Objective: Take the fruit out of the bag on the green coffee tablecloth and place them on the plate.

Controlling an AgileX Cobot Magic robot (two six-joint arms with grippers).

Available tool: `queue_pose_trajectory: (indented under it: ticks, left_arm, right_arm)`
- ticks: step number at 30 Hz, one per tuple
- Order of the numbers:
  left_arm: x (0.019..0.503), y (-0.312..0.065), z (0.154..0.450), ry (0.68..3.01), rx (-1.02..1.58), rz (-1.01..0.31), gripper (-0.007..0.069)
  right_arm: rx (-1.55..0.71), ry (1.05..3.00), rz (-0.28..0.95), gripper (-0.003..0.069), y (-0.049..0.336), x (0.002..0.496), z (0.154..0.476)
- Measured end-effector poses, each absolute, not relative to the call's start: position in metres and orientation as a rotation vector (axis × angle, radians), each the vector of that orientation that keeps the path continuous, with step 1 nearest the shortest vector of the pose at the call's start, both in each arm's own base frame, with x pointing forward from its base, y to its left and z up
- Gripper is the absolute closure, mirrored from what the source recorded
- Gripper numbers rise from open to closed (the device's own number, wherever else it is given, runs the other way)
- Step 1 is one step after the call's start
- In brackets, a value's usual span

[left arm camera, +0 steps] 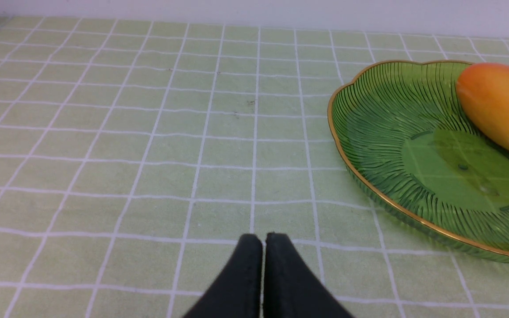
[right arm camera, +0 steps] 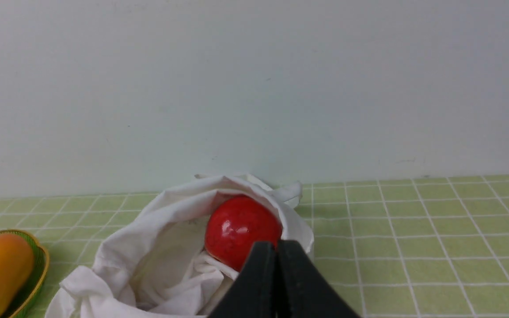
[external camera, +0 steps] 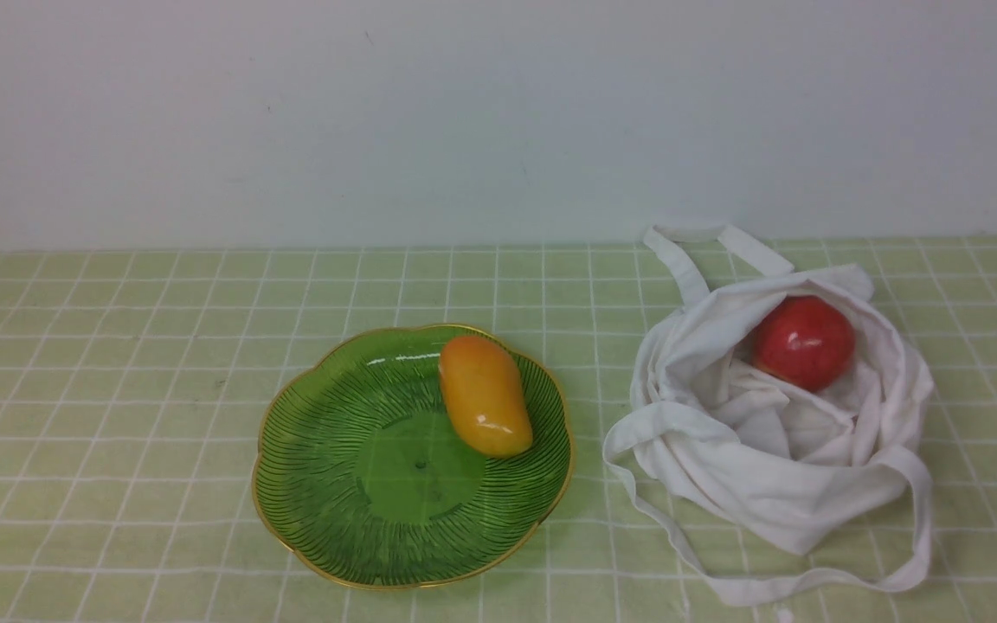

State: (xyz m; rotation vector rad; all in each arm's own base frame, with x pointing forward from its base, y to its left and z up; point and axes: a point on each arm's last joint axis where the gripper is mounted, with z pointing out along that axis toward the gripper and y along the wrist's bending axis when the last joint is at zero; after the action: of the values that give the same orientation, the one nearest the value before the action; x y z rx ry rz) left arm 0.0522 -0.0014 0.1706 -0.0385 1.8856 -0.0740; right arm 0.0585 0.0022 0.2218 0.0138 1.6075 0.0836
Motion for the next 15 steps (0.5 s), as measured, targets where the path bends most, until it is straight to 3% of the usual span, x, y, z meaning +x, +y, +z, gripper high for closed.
queue_pose_trajectory:
  ticks: [6,15]
  left_arm:
    - [0.052,-0.001,0.171,1.886,-0.038,-0.074,0.0633]
    - [0.052,-0.001,0.171,1.886,-0.038,-0.074,0.0633]
  right_arm:
    - [0.009,1.677,0.068,0.0674,0.002,0.056,0.189]
    - [0.011,1.759,0.052,0.0674,0.001,0.055,0.181]
